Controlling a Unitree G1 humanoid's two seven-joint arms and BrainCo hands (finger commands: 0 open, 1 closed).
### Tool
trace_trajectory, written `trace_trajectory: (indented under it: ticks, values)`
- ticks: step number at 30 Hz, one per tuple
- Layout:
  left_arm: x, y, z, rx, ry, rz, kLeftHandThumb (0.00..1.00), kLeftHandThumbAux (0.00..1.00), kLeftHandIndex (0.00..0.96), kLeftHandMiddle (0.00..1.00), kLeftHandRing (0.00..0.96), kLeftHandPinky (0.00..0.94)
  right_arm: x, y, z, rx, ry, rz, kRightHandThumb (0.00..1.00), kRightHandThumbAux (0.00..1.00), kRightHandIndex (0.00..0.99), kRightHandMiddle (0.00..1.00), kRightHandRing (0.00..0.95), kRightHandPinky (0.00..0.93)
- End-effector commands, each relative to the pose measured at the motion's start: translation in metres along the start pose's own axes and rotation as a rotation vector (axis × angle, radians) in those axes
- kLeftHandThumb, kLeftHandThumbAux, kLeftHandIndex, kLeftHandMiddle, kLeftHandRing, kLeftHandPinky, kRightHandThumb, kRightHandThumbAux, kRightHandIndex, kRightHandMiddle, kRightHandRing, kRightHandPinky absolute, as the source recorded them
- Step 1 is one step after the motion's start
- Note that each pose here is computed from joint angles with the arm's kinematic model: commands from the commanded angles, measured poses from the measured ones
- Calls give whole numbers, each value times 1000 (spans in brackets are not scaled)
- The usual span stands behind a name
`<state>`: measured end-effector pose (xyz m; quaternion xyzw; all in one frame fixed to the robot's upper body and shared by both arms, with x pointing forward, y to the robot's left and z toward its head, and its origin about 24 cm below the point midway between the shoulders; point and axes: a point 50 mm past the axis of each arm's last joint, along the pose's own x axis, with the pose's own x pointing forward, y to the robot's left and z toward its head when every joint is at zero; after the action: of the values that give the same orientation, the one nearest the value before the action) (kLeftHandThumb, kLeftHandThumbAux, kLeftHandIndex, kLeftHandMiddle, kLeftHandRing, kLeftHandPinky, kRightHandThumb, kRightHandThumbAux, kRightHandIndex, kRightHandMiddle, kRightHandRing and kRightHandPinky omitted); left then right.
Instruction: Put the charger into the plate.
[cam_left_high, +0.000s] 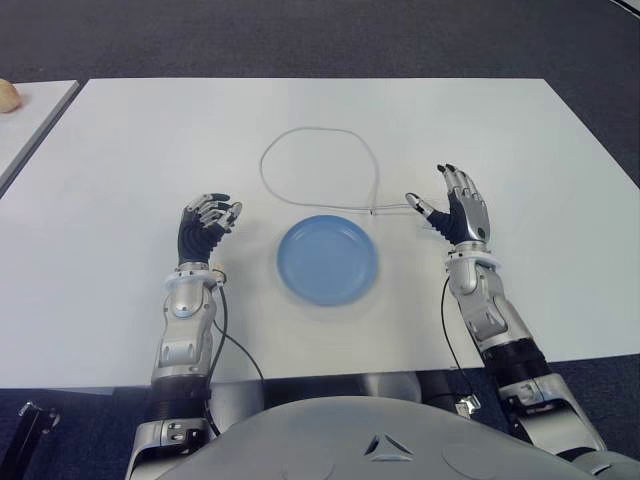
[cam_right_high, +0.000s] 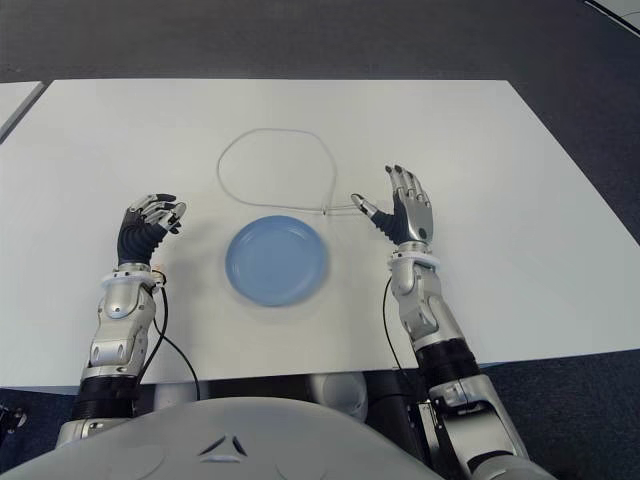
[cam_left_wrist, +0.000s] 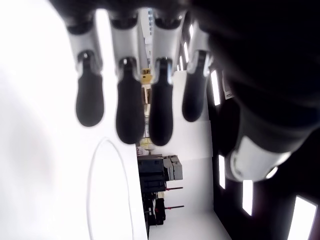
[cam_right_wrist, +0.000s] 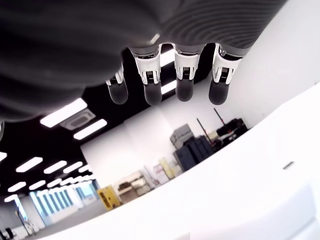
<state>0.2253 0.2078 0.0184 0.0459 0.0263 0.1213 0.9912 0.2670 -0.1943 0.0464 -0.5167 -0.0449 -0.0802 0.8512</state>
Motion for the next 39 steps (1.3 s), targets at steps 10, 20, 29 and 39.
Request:
trace_trajectory:
  ticks: [10,20,29,39]
  values:
    - [-1,1,-5,10,25,-3,835,677,399,521,629,609,-44,-27,27,15,247,-43,480,153,0,0,0,0]
    - [0,1,-5,19,29,-5,835,678,399,520,628,618,-50,-7,31,56,471,-13,433,162,0,0,0,0]
    - [2,-1,-5,-2,0,1,833,679,398,508,614,594,-58,33,34,130,630,-15,420,146,0,0,0,0]
    - [3,2,-8,-10,18,-12,834,679,401,504,610,591,-49,62,-6,213,762,-29,400,158,0,0,0,0]
